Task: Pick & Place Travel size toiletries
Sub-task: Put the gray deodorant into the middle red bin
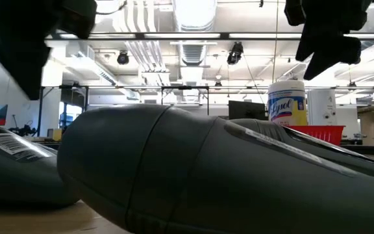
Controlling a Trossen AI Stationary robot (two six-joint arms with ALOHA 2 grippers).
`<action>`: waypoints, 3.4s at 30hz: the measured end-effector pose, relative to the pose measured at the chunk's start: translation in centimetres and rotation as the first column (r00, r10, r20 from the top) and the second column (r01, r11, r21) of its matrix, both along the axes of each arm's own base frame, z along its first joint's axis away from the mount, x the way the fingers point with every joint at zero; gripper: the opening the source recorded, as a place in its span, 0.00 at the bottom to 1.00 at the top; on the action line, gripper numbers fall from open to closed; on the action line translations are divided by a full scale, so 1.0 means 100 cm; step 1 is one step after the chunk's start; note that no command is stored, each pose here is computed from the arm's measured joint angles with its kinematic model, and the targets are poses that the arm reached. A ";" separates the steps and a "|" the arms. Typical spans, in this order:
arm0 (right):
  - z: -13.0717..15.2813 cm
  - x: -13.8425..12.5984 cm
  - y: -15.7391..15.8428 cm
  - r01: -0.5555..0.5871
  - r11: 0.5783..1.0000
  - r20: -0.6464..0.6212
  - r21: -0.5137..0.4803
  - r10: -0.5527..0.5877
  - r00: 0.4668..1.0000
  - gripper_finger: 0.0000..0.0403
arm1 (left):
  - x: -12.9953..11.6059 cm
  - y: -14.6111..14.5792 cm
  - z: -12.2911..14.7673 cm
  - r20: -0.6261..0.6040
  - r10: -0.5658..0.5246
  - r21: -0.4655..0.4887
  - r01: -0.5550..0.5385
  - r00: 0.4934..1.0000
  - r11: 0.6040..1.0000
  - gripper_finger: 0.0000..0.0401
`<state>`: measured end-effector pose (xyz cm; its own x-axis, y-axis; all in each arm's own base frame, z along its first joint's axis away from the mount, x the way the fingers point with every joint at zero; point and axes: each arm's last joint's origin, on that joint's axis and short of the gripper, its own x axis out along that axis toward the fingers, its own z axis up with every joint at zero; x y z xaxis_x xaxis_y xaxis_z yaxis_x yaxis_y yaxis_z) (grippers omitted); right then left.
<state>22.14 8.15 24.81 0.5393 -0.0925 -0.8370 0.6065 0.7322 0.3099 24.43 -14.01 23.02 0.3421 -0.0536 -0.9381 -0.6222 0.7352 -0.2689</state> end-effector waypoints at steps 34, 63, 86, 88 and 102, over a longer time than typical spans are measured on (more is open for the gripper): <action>-0.038 0.048 0.037 0.034 0.993 -0.182 0.115 -0.013 0.983 0.90 | -0.015 -0.022 -0.020 0.015 0.197 -0.067 -0.196 0.980 0.978 0.66; -0.038 0.045 0.039 -0.038 0.993 -0.203 0.109 0.059 0.977 0.90 | 0.036 -0.028 -0.076 -0.170 0.117 0.007 -0.118 0.979 0.993 0.66; -0.035 0.051 0.041 -0.088 0.990 -0.141 0.114 0.104 0.985 0.90 | 0.046 -0.016 -0.059 -0.086 0.069 0.032 -0.066 0.994 0.997 0.51; -0.034 0.053 0.042 -0.105 0.988 -0.114 0.117 0.119 0.986 0.90 | 0.045 -0.014 -0.040 -0.008 0.088 0.047 -0.088 0.996 0.995 0.51; 0.018 0.077 0.045 -0.056 0.997 0.140 -0.050 0.063 0.988 0.90 | -0.008 0.030 0.123 0.829 0.144 0.178 -0.500 0.540 0.847 0.51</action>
